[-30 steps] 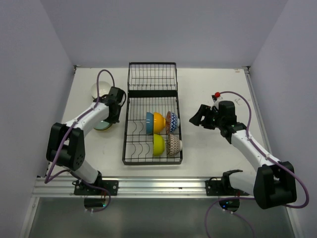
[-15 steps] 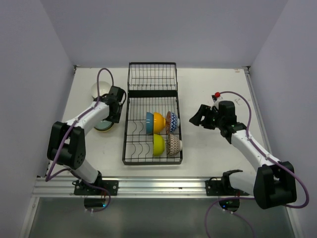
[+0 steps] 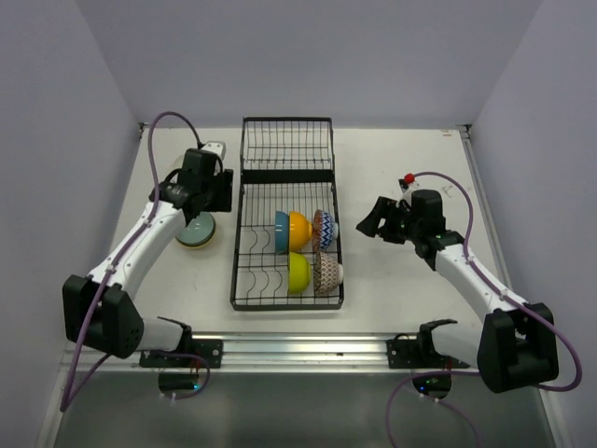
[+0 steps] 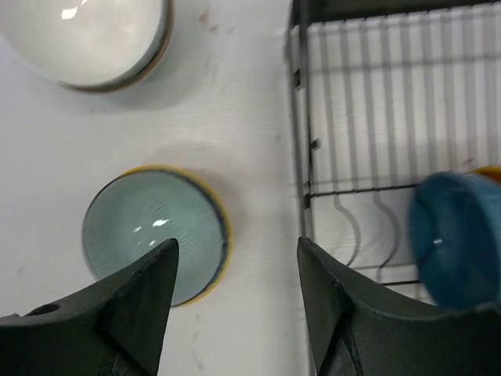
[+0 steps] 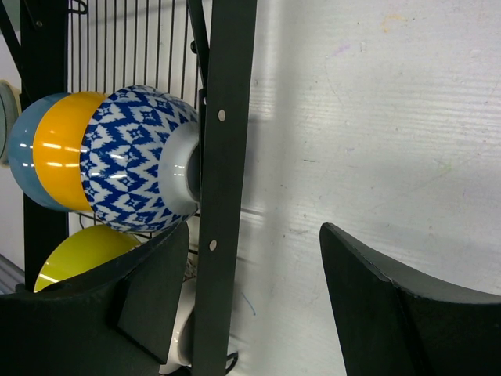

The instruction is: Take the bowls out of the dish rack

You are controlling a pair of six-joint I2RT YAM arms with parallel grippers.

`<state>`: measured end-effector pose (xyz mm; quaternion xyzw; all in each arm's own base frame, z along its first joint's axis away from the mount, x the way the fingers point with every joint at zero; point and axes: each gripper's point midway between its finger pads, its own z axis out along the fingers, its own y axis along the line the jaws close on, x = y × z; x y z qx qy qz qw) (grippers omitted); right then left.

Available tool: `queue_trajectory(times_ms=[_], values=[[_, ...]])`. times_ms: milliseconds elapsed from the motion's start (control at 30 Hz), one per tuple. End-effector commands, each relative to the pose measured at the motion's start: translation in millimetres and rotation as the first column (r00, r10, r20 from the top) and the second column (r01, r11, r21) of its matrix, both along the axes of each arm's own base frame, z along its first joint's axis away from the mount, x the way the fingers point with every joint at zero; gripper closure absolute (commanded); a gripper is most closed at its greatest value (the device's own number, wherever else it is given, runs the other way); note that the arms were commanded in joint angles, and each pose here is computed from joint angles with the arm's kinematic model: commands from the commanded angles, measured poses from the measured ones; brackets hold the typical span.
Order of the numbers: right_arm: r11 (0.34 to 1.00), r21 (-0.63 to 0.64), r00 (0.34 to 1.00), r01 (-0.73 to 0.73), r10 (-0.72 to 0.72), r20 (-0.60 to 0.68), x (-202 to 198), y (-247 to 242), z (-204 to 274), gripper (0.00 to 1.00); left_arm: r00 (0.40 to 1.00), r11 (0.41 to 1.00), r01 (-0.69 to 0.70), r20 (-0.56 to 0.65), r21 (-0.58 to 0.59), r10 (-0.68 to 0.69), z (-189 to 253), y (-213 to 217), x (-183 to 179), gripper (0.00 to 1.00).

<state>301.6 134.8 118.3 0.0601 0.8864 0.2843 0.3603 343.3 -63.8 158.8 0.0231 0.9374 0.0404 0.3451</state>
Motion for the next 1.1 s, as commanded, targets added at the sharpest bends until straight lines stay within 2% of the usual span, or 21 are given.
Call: queue_trajectory(times_ms=[0,33,100,133,200,233,300,333,400,500,667,800,967,1067], values=[[1.0,-0.003,0.999,-0.009,0.009,0.037,6.6,-0.1,5.8,0.28,0.985,0.949,0.13,0.151,-0.287,-0.089,34.3,-49.0,-0.8,0.34],[1.0,-0.006,0.999,-0.01,0.011,0.033,6.1,0.0,4.8,0.28,0.969,0.9,0.213,0.202,-0.38,-0.144,46.1,-70.9,-1.6,0.34],[1.0,-0.009,0.999,-0.012,0.012,0.033,6.2,-0.1,4.6,0.28,0.959,0.833,0.254,0.238,-0.491,-0.153,55.0,-89.2,-11.3,0.34],[1.0,-0.009,0.999,-0.009,0.009,0.033,6.2,-0.5,4.7,0.28,0.945,0.775,0.313,0.258,-0.549,-0.199,53.4,-104.3,-18.5,0.35],[1.0,-0.011,0.999,-0.01,0.01,0.03,6.0,-0.6,4.0,0.28,0.94,0.707,0.334,0.272,-0.623,-0.204,56.5,-116.5,-28.0,0.35],[1.0,-0.01,1.0,-0.011,0.011,0.029,5.2,-0.5,3.6,0.28,0.928,0.659,0.372,0.286,-0.654,-0.239,52.7,-125.5,-34.8,0.35],[1.0,-0.008,1.0,-0.011,0.012,0.029,5.3,-0.2,4.0,0.28,0.92,0.599,0.391,0.306,-0.699,-0.244,56.8,-133.6,-42.9,0.36],[1.0,-0.006,0.999,-0.014,0.014,0.03,5.3,0.3,4.4,0.28,0.892,0.547,0.452,0.368,-0.704,-0.263,66.8,-140.9,-44.4,0.36],[1.0,-0.006,1.0,-0.014,0.014,0.027,5.0,0.2,3.3,0.28,0.892,0.521,0.452,0.363,-0.724,-0.271,56.2,-143.7,-52.4,0.36],[1.0,-0.007,1.0,-0.016,0.016,0.026,4.6,0.3,3.1,0.28,0.886,0.515,0.462,0.357,-0.722,-0.295,44.7,-148.6,-58.1,0.36],[1.0,-0.008,1.0,-0.015,0.015,0.024,4.1,0.0,2.1,0.28,0.897,0.539,0.44,0.32,-0.718,-0.306,23.9,-155.7,-62.7,0.38],[1.0,-0.01,1.0,-0.015,0.015,0.019,3.7,0.2,0.5,0.28,0.9,0.521,0.431,0.306,-0.737,-0.312,15.5,-166.1,-69.1,0.4],[1.0,-0.01,1.0,-0.014,0.014,0.019,4.5,-0.2,0.4,0.28,0.905,0.557,0.415,0.266,-0.719,-0.331,-0.9,-175.5,-74.0,0.41],[1.0,-0.01,1.0,-0.013,0.014,0.019,4.4,-0.2,0.0,0.28,0.903,0.559,0.418,0.262,-0.716,-0.34,-7.5,-177.0,-75.5,0.41]])
